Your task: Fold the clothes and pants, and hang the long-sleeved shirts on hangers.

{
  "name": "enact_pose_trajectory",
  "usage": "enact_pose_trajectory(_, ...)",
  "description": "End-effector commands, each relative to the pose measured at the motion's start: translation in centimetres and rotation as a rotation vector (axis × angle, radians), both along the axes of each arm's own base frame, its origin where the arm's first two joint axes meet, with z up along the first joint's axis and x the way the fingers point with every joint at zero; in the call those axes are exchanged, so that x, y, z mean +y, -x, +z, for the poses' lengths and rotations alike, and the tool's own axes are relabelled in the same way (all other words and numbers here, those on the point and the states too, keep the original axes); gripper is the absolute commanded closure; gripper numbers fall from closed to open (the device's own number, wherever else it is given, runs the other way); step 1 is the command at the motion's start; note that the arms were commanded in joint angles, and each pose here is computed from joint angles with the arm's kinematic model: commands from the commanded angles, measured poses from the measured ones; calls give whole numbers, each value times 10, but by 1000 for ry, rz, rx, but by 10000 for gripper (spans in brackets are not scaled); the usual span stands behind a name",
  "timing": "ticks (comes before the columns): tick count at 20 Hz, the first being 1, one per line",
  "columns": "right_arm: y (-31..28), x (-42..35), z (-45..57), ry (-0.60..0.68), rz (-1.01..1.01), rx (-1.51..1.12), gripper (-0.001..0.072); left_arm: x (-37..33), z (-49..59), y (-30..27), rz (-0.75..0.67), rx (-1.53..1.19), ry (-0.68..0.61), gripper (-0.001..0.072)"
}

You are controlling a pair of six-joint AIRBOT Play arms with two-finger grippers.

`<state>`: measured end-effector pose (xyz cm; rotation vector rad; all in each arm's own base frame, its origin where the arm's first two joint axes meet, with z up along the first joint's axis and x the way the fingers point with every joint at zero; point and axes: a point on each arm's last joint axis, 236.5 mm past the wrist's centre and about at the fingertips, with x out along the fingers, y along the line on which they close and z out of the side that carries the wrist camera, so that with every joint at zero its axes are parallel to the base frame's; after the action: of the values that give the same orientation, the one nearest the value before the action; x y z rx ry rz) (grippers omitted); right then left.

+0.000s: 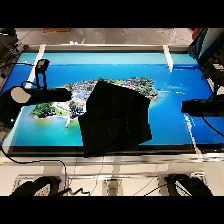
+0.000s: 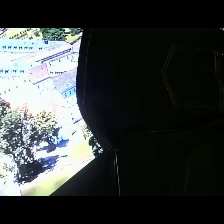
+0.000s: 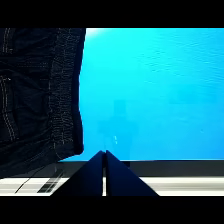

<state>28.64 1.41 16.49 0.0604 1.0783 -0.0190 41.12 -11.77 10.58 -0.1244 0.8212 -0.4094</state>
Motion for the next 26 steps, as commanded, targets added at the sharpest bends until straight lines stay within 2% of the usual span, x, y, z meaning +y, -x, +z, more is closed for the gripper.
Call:
enact_pose_trajectory(1,0,0,0,0,1,1,685,0,0,0,0,0,0,670)
enact_pose_trajectory(12,0,0,-1,0,1,2,685,0,-3,-1,1,6,0,670)
enact_pose_trajectory(17,-23,2,14,-7,2,-114,685,-2,-2,0,12,19,22,670)
enact_pose_trajectory(18,-32,1,20,0,7,-158,685,-8,-4,7,29,72,75,670)
enact_pose_trajectory(20,-41,-3,28,126,162,-213,685,-13,-3,12,25,94,100,670)
enact_pose_trajectory(22,-37,-7,20,255,331,-177,685,-9,-1,22,-17,91,52,670)
enact_pose_trajectory(26,-19,-30,-37,258,295,-30,686,31,33,50,-34,-24,-175,670)
